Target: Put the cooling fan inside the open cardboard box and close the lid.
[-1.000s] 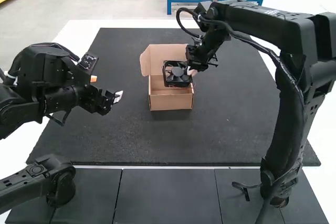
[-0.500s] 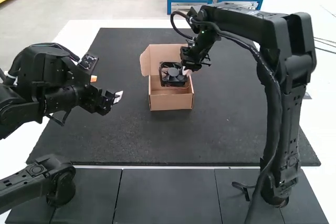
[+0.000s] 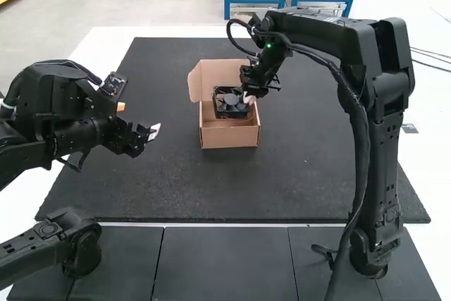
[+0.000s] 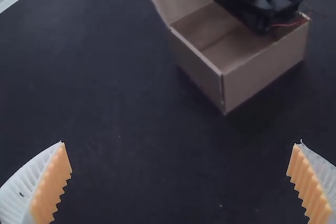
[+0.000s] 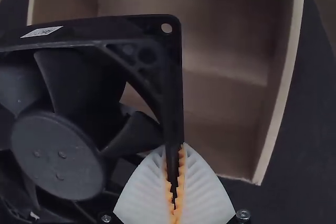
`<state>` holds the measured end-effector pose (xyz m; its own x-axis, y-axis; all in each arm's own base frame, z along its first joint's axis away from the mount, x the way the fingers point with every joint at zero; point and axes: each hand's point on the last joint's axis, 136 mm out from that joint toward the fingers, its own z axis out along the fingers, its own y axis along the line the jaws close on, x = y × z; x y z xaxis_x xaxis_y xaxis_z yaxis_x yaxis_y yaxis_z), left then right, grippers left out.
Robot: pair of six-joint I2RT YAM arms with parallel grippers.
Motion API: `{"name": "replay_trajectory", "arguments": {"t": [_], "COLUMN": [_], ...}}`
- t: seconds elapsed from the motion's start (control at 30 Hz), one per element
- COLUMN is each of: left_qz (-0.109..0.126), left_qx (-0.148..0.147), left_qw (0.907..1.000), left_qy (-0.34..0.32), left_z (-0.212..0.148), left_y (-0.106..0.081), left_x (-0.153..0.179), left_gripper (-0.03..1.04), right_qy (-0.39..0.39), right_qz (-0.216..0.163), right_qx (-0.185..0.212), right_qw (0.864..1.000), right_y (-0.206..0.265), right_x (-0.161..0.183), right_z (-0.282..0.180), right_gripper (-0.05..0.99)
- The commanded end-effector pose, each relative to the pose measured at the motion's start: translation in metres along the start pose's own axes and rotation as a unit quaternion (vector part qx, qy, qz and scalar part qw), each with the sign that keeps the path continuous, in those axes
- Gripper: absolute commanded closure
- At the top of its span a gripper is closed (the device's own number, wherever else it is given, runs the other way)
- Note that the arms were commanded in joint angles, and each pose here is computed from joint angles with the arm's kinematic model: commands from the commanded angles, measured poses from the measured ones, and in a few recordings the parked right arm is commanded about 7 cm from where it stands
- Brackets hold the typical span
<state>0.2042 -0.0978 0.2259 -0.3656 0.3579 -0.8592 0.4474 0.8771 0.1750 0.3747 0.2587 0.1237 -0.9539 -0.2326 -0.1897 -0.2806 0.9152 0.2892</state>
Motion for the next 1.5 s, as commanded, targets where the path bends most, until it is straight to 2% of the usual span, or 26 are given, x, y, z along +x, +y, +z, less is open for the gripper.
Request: {"name": "replay_trajectory", "arguments": {"t": [0.0, 0.53, 1.47], "left_qz": [0.002, 0.002, 0.002], "left_qx": [-0.009, -0.009, -0.008], "left_qw": [0.9999, 1.0000, 0.9999], "left_qy": [-0.003, -0.002, -0.008], "left_z": [0.001, 0.004, 0.004], "left_y": [0.003, 0.003, 0.002], "left_x": [0.002, 0.003, -0.001], "left_gripper": [0.04, 0.04, 0.04], "right_qy": [-0.005, -0.029, -0.014], "right_qz": [-0.008, 0.000, -0.006], "right_qx": [-0.004, 0.004, 0.014], "right_qw": [1.000, 1.000, 1.000], "right_y": [0.004, -0.010, -0.022], "right_x": [-0.006, -0.025, -0.029], "right_z": [0.001, 0.013, 0.048], "right_gripper": [0.95, 0.95, 0.95]}}
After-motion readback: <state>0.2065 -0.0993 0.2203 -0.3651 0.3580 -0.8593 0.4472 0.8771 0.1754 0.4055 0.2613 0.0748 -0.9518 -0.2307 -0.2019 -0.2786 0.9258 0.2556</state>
